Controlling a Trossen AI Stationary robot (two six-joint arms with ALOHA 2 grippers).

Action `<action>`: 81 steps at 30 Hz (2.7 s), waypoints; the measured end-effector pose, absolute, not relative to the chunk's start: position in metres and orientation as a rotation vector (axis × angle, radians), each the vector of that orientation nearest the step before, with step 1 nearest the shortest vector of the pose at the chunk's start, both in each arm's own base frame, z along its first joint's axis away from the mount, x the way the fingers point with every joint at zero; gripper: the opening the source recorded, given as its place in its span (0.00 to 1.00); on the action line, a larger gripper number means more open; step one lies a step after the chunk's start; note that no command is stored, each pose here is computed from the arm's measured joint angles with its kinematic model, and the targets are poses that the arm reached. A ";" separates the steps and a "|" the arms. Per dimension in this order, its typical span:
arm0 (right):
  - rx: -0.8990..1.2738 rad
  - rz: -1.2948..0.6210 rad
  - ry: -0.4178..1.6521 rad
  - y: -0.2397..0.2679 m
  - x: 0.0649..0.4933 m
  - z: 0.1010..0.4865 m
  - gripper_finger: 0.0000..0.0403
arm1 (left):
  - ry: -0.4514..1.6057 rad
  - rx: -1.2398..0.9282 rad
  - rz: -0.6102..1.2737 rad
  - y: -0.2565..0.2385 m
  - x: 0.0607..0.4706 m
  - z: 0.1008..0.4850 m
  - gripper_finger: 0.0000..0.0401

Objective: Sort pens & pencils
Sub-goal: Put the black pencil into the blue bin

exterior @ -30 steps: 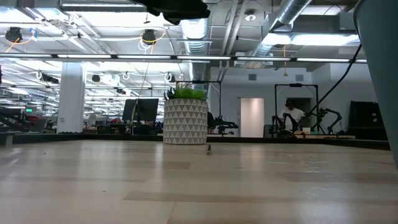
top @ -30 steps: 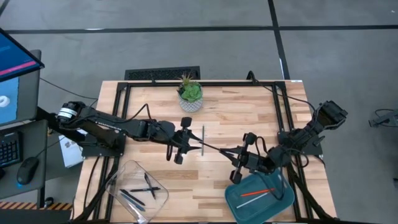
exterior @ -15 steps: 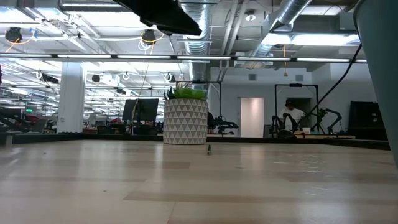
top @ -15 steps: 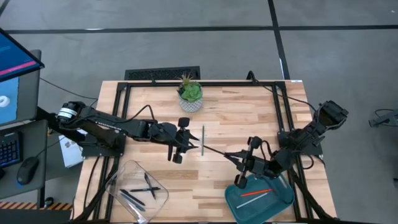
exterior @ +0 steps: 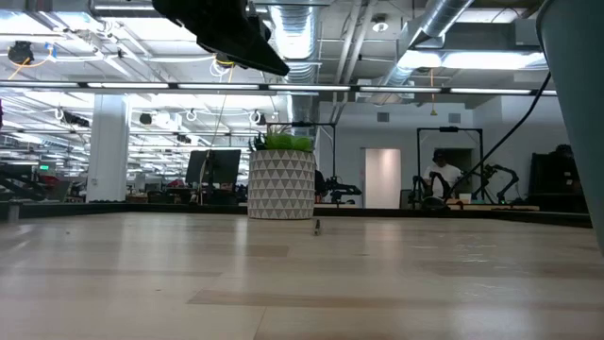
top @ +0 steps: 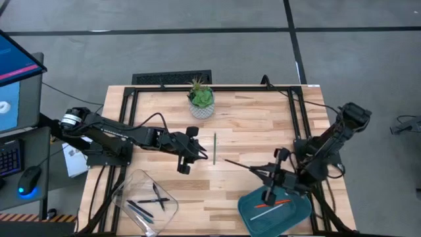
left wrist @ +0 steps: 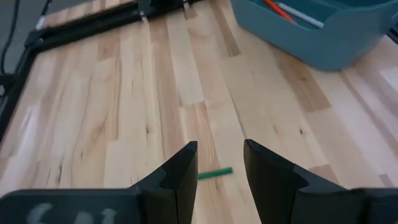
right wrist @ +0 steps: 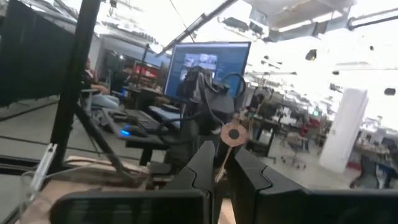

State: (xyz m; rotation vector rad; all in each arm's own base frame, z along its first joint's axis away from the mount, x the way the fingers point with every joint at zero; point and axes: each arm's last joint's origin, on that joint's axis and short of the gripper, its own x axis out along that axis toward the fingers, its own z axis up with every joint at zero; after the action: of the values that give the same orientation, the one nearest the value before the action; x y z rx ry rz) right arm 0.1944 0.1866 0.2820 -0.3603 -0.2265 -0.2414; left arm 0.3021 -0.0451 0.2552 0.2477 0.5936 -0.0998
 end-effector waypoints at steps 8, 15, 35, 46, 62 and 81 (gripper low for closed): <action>-0.290 -0.145 -0.209 0.212 0.153 0.288 0.12 | 0.596 0.245 -0.103 -0.046 0.302 0.255 0.30; -0.261 0.005 -0.204 0.236 0.109 0.288 0.12 | 0.590 0.221 -0.165 -0.048 0.302 0.255 0.30; -0.141 0.072 -0.065 0.252 0.039 0.282 0.12 | 0.589 0.193 -0.185 -0.049 0.302 0.255 0.30; -0.063 0.078 -0.023 0.259 0.036 0.262 0.12 | 0.589 0.194 -0.184 -0.049 0.302 0.255 0.30; 0.033 0.141 0.109 0.253 0.041 0.212 0.12 | 0.589 0.194 -0.183 -0.049 0.302 0.255 0.30; 0.119 0.114 0.209 0.241 0.055 0.194 0.12 | 0.589 0.194 -0.186 -0.049 0.302 0.255 0.30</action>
State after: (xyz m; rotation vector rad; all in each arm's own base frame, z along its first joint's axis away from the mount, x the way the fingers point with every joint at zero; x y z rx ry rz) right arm 0.0551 0.2413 0.1943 0.1191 0.2094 0.1143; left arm 0.3017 -0.0489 0.2553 0.1938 0.5889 -0.1858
